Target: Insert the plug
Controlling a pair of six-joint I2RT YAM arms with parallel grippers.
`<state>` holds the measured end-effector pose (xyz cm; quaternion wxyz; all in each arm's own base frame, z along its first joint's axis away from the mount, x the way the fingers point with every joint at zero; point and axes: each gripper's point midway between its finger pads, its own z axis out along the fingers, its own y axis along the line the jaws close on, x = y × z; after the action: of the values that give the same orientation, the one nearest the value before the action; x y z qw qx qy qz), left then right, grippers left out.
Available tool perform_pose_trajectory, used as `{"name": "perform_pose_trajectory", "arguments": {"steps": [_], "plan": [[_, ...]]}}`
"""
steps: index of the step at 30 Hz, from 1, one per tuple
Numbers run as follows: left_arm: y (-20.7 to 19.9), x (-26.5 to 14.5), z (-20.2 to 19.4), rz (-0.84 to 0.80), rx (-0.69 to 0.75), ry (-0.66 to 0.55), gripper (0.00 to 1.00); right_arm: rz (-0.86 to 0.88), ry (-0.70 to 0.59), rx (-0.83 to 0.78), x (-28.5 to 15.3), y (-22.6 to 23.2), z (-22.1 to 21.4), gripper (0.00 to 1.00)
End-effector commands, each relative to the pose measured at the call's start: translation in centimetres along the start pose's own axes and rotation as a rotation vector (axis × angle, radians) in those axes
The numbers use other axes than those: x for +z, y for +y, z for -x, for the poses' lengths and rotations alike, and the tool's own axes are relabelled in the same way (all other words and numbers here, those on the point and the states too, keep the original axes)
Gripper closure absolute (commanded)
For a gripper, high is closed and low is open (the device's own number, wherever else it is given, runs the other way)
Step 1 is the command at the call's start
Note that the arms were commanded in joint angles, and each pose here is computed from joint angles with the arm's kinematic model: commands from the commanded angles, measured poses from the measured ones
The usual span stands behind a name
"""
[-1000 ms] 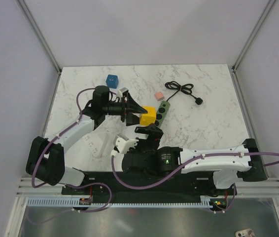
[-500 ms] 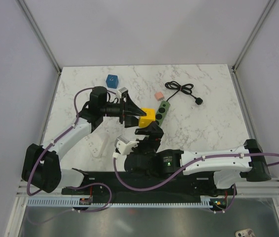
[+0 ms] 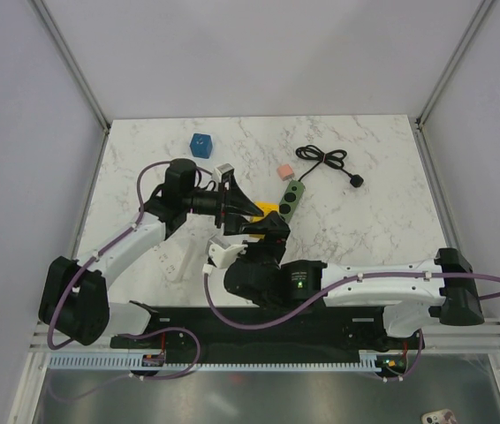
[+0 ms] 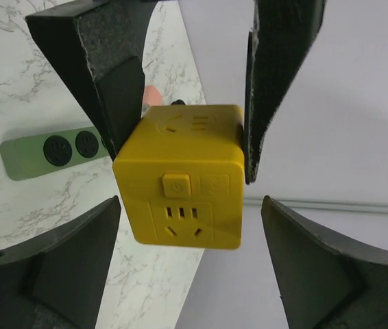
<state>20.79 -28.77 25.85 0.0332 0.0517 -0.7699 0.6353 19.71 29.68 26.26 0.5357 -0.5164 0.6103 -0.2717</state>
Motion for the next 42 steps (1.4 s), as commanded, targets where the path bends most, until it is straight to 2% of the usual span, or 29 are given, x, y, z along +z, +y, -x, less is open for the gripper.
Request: {"name": "perform_pose_trajectory", "arguments": {"steps": [1, 2, 4, 7, 8, 10, 11, 13, 14, 15, 17, 20, 24, 26, 30, 33, 36, 37, 39, 41, 42], "plan": [[-2.3, -0.7, -2.1, -0.05, 0.077, 0.073, 0.98, -0.021, -0.016, 0.006, 0.4, -0.4, 0.2, 0.11], [-2.1, -0.7, -2.2, -0.047, 0.072, 0.077, 0.98, -0.025, -0.02, 0.011, 0.5, -0.4, 0.3, 0.19], [-1.9, -0.7, -2.3, -0.047, 0.069, 0.088, 0.98, -0.051, -0.023, 0.036, 0.9, -0.8, 0.1, 0.3], [-1.4, -0.7, -2.7, -0.044, 0.06, 0.107, 0.98, -0.083, -0.027, 0.041, 1.5, -1.3, -0.1, 0.38], [-1.1, -0.7, -2.6, -0.042, 0.054, 0.11, 0.98, -0.086, -0.026, 0.025, 1.6, -1.4, -0.2, 0.51], [-1.0, -0.7, -2.8, -0.041, 0.052, 0.116, 0.98, -0.107, -0.033, 0.047, 1.7, -1.8, -0.2, 0.66], [-1.0, -0.7, -2.7, -0.041, 0.05, 0.118, 0.98, -0.112, -0.034, 0.045, 1.8, -1.9, -0.3, 0.77], [-1.1, -0.7, -2.6, -0.043, 0.056, 0.117, 0.98, -0.13, -0.041, 0.06, 1.6, -2.4, -0.4, 0.87], [-1.1, -0.7, -2.6, -0.044, 0.068, 0.117, 0.79, -0.135, -0.042, 0.065, 1.6, -2.6, -0.4, 0.97], [-1.2, -0.6, -2.5, -0.045, 0.077, 0.12, 0.65, -0.139, -0.045, 0.081, 1.4, -3.0, -0.5, 1.0], [-1.8, -0.6, -2.4, -0.052, 0.097, 0.121, 0.32, -0.134, -0.054, 0.096, 1.3, -3.2, -0.7, 1.0], [-2.5, -0.4, -1.9, -0.056, 0.113, 0.109, 0.17, -0.11, -0.072, 0.115, 1.0, -3.4, -0.9, 1.0], [-2.9, -0.1, -1.1, -0.055, 0.112, 0.096, 0.08, -0.128, -0.046, 0.139, 1.0, -4.5, -2.1, 1.0], [-2.7, 0.0, -0.6, -0.048, 0.096, 0.086, 0.0, -0.132, -0.04, 0.159, 1.0, -4.9, -2.6, 1.0], [-2.9, 0.4, 0.5, -0.043, 0.086, 0.057, 0.0, -0.105, -0.028, 0.181, 1.1, -4.7, -3.5, 1.0], [-3.9, 0.5, 2.5, -0.047, 0.096, 0.016, 0.0, -0.008, -0.054, 0.248, 1.0, -3.2, -3.2, 1.0], [-4.4, -0.4, 5.6, -0.023, 0.103, -0.074, 0.0, 0.097, -0.068, 0.325, 0.9, -1.6, -2.9, 1.0], [-4.8, -1.4, 7.7, -0.009, 0.157, -0.15, 0.0, 0.137, -0.066, 0.344, 1.1, -1.2, -3.0, 1.0], [-3.3, -2.3, 10.1, 0.057, 0.132, -0.226, 0.0, 0.196, -0.048, 0.396, 1.3, -1.1, -3.4, 1.0], [-2.1, -4.2, 12.7, 0.131, 0.18, -0.306, 0.0, 0.256, -0.031, 0.456, 2.3, -1.4, -4.1, 1.0], [-0.5, -4.6, 13.7, 0.19, 0.146, -0.337, 0.0, 0.282, -0.027, 0.479, 2.3, -2.0, -4.2, 1.0]]}}
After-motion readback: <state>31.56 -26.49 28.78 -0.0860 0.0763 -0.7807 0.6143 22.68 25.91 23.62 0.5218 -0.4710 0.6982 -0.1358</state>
